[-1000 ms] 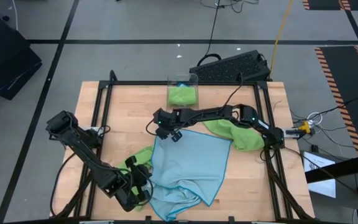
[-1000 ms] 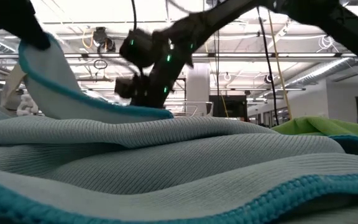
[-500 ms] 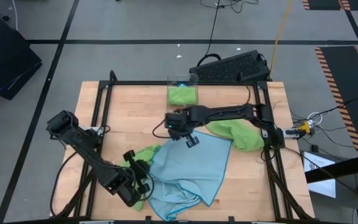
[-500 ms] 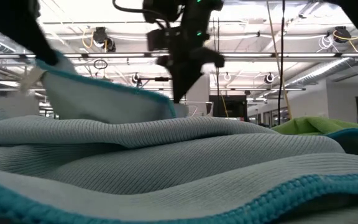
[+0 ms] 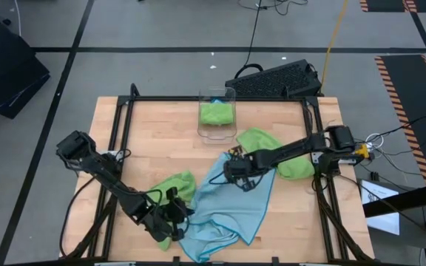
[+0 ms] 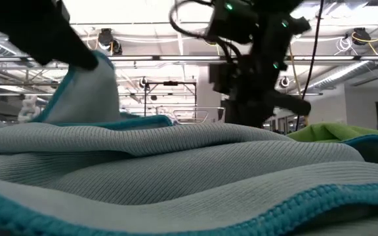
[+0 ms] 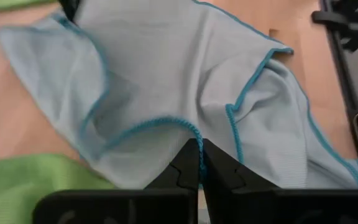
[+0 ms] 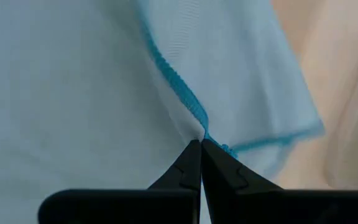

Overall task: Fold microfiber towels
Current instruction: Fold the right blue towel

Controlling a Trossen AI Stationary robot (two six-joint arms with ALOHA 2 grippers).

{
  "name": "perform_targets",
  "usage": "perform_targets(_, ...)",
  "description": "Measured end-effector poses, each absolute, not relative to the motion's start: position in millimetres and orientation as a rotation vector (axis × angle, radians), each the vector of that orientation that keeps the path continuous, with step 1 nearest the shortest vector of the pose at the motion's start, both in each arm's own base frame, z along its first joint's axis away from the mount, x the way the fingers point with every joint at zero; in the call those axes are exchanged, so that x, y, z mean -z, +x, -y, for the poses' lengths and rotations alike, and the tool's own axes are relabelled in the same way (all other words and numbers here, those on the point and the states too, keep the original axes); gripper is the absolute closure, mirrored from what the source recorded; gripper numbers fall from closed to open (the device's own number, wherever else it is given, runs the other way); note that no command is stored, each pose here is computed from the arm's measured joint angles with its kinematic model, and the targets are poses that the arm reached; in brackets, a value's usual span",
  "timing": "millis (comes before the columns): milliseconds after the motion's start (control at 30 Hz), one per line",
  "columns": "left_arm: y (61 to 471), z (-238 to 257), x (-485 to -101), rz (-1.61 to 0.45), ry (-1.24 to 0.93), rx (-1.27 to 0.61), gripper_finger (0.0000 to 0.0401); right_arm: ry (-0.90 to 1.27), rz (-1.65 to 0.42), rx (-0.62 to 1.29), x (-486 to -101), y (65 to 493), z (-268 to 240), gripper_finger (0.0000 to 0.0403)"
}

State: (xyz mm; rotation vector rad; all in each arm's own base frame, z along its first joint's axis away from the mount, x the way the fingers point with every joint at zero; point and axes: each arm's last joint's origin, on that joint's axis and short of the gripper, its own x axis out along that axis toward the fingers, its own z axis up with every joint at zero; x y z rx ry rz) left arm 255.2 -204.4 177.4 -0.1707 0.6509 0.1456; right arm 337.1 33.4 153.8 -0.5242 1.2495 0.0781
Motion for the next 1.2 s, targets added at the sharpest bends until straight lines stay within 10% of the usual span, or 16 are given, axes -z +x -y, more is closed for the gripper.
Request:
perform_targets(200, 251.7, 197.7, -162.7, -0.624, -0.280, -0.149, 0.0397, -0.520, -1.218, -0.105, -152.9, 312.4, -24.1, 0.0387)
perform_targets(667, 257.0, 190.5, -162.0, -0.633, -0.317, -0.168, 0.0388, -0.442, -1.026, -0.194, -159.5, 273.0, -1.8, 0.0217)
perform_targets(1200, 256.6, 190.5, -161.5, -0.641, -0.335, -0.172, 0.0395, -0.356, -1.020, -0.208, -145.5, 271.0, -0.7, 0.0244)
